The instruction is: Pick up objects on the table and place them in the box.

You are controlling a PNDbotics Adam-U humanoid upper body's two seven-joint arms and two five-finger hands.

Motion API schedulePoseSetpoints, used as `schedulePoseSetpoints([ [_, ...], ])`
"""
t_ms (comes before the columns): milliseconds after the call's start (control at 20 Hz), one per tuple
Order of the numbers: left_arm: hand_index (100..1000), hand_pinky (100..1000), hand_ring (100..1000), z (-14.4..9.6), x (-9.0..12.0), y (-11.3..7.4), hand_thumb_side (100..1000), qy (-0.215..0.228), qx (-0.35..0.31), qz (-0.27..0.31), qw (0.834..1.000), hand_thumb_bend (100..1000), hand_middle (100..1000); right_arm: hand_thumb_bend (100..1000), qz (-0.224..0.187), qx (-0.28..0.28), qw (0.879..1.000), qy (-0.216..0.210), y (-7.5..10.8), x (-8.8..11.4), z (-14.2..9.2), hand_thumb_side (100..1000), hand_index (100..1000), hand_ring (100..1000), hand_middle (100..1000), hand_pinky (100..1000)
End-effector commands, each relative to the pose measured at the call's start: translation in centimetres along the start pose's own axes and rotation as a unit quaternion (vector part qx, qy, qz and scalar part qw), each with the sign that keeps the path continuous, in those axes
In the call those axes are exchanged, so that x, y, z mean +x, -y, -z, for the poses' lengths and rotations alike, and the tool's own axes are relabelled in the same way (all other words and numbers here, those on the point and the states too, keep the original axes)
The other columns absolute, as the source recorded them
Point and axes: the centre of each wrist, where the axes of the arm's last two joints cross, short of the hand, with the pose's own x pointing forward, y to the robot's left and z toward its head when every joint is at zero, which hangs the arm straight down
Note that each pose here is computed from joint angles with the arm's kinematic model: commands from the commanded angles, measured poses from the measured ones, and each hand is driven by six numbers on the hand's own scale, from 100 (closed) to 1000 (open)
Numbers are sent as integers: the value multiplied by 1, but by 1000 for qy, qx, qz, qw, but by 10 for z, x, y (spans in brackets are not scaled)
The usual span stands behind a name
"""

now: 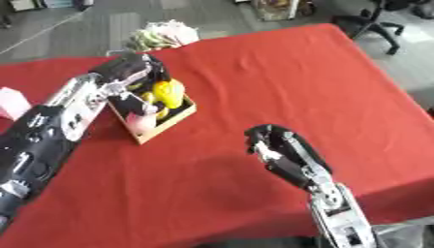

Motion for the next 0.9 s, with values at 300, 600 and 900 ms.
schedulePoseSetpoints([
  [300,764,778,665,2,1,-10,100,-36,-9,44,998,481,612,100,-3,5,1000,16,2,7,5,504,698,574,557,695],
  [600,783,790,687,3,1,-12,100,-72,-11,61,995,534,646,100,-3,6,1000,17,2,8,5,503,698,574,557,695],
  [900,783,797,693,-1,1,-23,153,-82,25,37,996,566,668,100,-4,3,1000,15,2,7,5,502,698,574,557,695],
])
